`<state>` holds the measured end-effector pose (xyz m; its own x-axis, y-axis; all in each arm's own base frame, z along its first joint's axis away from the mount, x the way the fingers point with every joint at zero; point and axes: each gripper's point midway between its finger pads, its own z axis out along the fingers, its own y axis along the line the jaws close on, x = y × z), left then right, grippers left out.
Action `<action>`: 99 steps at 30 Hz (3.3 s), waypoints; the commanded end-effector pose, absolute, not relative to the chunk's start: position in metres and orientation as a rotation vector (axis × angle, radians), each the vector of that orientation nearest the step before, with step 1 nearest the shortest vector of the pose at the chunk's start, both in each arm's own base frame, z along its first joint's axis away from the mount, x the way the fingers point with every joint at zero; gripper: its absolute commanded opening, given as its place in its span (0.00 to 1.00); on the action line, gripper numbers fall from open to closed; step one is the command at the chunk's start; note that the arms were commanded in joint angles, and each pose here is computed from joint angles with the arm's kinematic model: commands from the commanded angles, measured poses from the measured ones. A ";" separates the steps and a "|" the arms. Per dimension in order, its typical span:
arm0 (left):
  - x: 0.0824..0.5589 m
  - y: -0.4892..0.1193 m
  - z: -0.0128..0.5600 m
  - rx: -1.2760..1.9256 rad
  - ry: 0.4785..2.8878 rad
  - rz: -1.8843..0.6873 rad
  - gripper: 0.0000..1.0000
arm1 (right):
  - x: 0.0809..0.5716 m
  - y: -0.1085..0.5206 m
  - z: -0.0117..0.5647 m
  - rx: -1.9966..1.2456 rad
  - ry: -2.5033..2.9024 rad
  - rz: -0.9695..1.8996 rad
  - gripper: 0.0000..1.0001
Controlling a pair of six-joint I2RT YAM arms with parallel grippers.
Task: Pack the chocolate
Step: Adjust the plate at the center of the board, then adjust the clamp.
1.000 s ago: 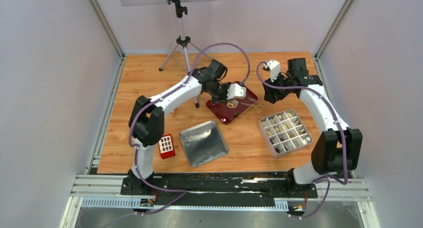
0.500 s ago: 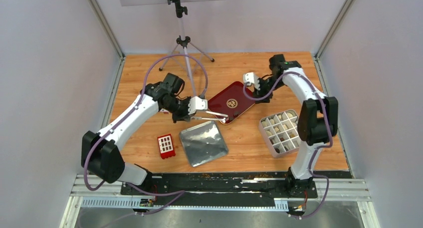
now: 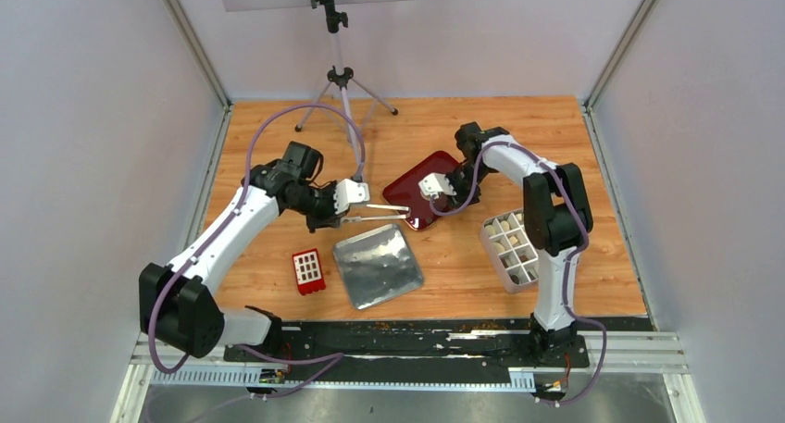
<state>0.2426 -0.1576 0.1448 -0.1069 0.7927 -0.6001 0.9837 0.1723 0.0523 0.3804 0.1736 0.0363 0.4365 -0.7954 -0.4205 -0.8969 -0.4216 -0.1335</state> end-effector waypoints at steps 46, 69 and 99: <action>0.299 -0.239 0.204 1.227 1.754 -0.870 0.00 | 0.334 0.234 0.278 -1.385 1.596 0.973 0.70; 0.298 -0.286 0.191 1.513 1.636 -0.919 0.00 | 0.310 0.255 0.224 -2.067 1.345 0.461 0.76; 0.305 -0.295 0.203 1.360 1.630 -1.008 0.01 | 0.322 0.247 0.205 -1.840 1.636 0.719 0.68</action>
